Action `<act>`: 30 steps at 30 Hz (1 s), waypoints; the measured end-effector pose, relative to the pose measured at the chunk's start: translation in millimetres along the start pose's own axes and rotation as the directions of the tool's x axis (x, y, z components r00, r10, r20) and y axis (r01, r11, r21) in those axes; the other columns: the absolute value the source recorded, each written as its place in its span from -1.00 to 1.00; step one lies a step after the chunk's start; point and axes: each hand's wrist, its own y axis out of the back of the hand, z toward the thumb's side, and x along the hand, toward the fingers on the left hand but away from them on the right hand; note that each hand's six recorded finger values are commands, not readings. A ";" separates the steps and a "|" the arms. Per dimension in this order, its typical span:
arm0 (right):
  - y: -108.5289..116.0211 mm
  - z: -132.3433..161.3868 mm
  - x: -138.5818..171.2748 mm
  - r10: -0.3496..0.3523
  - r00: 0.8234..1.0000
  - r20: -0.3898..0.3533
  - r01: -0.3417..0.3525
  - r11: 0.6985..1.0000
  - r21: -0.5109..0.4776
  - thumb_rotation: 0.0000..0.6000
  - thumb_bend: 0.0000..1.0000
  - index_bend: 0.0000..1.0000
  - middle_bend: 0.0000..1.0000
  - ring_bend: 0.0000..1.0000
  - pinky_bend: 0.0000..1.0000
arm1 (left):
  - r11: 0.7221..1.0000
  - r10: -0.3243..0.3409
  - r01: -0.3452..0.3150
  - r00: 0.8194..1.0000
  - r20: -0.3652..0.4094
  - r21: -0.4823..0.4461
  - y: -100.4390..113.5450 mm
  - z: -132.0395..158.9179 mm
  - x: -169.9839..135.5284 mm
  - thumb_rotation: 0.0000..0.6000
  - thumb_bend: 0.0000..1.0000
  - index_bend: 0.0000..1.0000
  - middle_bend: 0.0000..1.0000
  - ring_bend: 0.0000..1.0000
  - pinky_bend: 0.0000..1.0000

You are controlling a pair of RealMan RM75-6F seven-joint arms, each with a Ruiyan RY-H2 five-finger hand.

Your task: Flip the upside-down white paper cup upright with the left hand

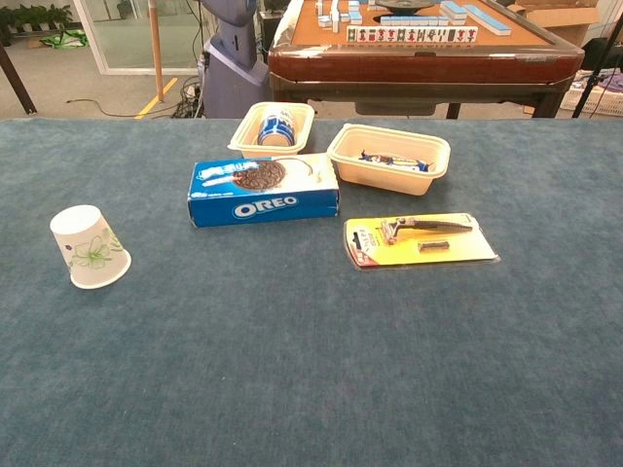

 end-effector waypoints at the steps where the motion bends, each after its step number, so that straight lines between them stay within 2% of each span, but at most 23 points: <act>1: 0.2 0.4 0.0 0.000 1.000 -0.001 0.000 1.000 0.000 1.00 -0.70 -0.52 -0.37 -0.70 -0.56 | 1.000 0.000 0.000 1.000 0.000 0.000 0.0 -0.1 -0.1 1.00 -0.58 -0.65 -1.00 -1.00 -1.00; 17: 8.3 2.4 -1.4 -0.026 1.000 -0.012 0.026 1.000 0.016 1.00 -0.70 -0.52 -0.37 -0.70 -0.56 | 1.000 -0.018 0.018 1.000 0.024 0.001 1.6 3.0 7.6 1.00 -0.58 -0.65 -1.00 -1.00 -1.00; 23: 16.5 6.0 -4.8 -0.045 0.999 -0.023 0.046 0.998 0.038 1.00 -0.70 -0.52 -0.37 -0.70 -0.56 | 0.997 -0.079 0.079 0.994 0.075 -0.008 -1.6 8.8 24.8 1.00 -0.58 -0.65 -1.00 -1.00 -1.00; 30: 24.2 12.1 -9.1 -0.054 0.998 -0.038 0.056 0.996 0.068 1.00 -0.70 -0.52 -0.37 -0.70 -0.56 | 0.981 -0.191 0.193 0.971 0.141 0.005 -12.7 18.6 52.9 1.00 -0.58 -0.62 -1.00 -1.00 -1.00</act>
